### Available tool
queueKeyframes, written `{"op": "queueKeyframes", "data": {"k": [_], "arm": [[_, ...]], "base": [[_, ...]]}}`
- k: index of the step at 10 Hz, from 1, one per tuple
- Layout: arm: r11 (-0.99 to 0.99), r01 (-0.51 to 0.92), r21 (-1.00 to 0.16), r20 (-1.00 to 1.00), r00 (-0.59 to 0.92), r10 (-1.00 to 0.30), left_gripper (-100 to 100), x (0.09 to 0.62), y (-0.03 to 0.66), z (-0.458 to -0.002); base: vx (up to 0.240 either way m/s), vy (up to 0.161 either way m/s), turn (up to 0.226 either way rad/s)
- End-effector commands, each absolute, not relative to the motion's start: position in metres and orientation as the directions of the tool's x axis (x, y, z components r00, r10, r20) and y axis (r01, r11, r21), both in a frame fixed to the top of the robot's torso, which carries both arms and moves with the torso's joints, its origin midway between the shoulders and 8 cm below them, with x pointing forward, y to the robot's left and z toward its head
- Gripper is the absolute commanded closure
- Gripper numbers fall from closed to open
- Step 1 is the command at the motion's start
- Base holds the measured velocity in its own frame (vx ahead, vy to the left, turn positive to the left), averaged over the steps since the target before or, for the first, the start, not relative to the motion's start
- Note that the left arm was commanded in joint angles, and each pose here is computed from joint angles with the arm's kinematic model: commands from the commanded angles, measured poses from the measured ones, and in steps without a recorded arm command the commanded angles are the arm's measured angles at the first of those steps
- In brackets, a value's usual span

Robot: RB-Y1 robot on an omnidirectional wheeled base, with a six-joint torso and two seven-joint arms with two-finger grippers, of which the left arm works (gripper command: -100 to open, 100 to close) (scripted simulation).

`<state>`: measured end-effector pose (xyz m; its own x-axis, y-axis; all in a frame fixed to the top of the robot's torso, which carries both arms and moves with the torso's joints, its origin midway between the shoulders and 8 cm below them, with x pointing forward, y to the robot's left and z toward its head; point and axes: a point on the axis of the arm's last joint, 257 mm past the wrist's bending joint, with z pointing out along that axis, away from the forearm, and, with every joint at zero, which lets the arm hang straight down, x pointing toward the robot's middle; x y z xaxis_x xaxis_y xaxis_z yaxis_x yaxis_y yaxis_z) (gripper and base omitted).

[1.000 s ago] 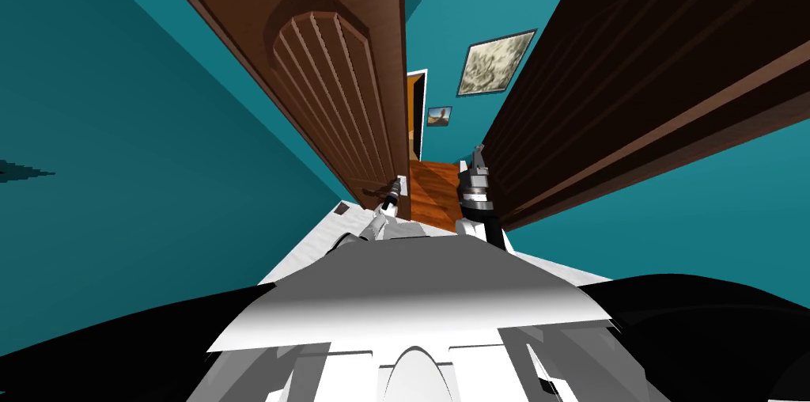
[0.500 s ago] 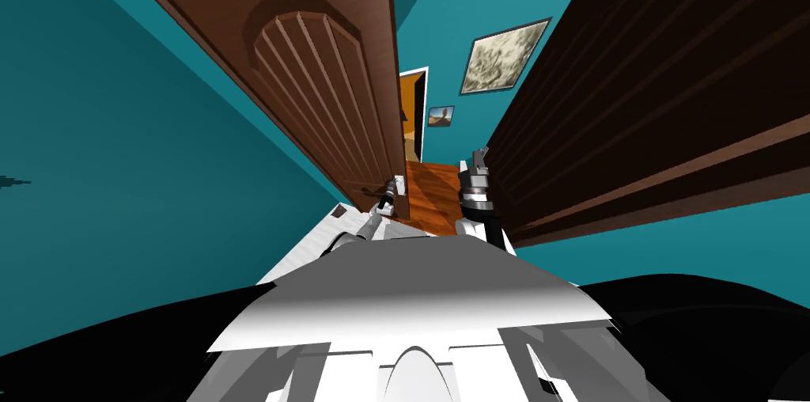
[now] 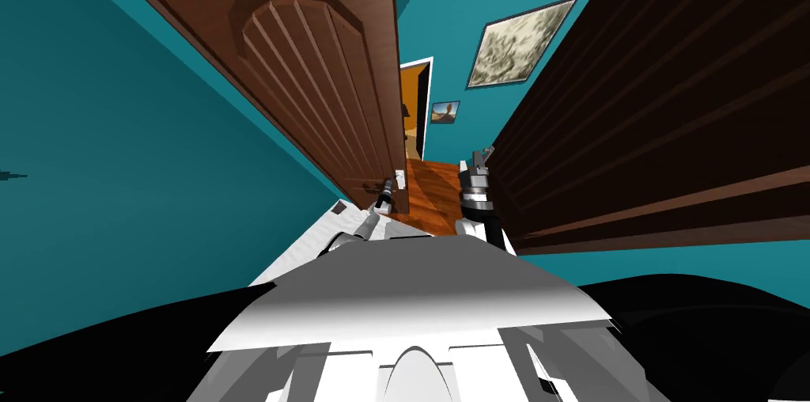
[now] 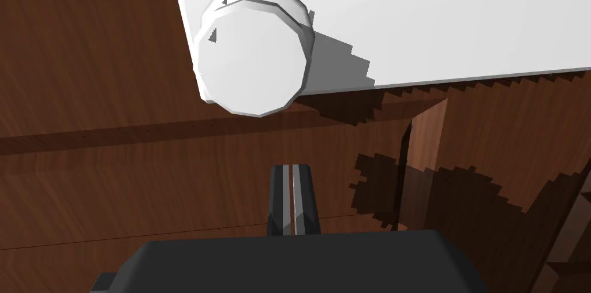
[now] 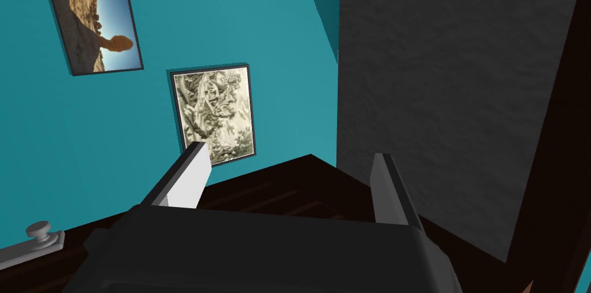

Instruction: Push the door open

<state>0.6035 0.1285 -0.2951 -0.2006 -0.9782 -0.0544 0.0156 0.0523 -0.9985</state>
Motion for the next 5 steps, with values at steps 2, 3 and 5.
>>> {"op": "queueKeyframes", "data": {"k": [2, 3, 5], "arm": [[0.046, 0.012, -0.999, -0.047, -0.205, -0.978, -100, 0.602, 0.125, -0.296], [0.037, 0.009, -0.999, -0.038, -0.210, -0.977, -100, 0.602, 0.120, -0.296], [0.019, 0.004, -1.000, -0.019, -0.220, -0.975, -100, 0.600, 0.109, -0.296]], "base": [[-0.214, 0.044, 0.015], [-0.263, 0.022, 0.014], [-0.249, -0.028, 0.017]]}}
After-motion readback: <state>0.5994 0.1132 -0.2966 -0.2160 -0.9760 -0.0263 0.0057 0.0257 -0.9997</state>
